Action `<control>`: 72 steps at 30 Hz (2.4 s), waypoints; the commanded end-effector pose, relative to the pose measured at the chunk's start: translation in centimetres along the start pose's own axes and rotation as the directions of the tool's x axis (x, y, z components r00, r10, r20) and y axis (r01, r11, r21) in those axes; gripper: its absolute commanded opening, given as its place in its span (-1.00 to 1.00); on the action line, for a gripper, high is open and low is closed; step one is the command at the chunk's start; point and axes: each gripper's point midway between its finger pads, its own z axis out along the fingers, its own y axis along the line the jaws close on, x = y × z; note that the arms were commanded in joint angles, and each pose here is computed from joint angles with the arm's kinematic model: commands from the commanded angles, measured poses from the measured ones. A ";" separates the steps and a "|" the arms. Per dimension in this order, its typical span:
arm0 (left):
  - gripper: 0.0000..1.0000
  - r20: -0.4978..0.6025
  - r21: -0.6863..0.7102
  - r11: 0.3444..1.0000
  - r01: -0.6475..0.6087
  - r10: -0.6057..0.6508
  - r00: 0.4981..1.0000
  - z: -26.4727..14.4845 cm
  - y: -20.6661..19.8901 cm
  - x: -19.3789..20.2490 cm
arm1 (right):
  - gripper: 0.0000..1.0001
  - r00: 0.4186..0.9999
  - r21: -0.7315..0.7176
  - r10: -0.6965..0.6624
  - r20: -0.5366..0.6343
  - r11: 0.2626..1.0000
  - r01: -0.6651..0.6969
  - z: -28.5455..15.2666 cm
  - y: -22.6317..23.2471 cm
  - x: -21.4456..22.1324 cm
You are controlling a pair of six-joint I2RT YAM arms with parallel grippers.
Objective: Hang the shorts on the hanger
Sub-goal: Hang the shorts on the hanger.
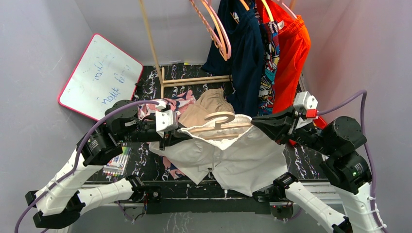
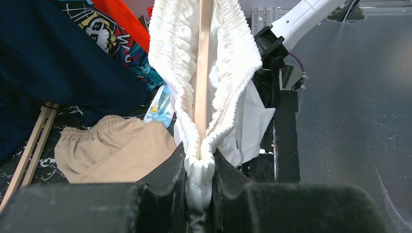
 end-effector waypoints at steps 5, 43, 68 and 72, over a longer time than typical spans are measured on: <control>-1.00 0.115 -0.025 0.998 -0.055 0.057 0.992 -1.4 0.0 -3.7 | -1.00 0.999 -0.097 0.035 0.011 0.995 -0.034 1.0 1.2 -0.6; -1.00 0.076 0.170 0.985 0.006 -0.019 0.997 3.0 -0.8 -3.4 | 0.25 0.998 -0.449 0.067 0.003 0.891 -0.059 3.3 5.1 -1.3; -1.00 0.067 0.198 0.980 0.035 -0.050 0.997 4.8 -0.1 -4.0 | -1.00 0.996 -0.408 0.089 -0.013 0.909 -0.086 4.2 4.2 -0.5; -0.71 0.070 0.166 0.986 0.030 -0.043 0.997 4.8 0.3 -3.8 | -1.00 0.996 -0.386 0.085 0.000 0.919 -0.078 4.2 3.9 -0.8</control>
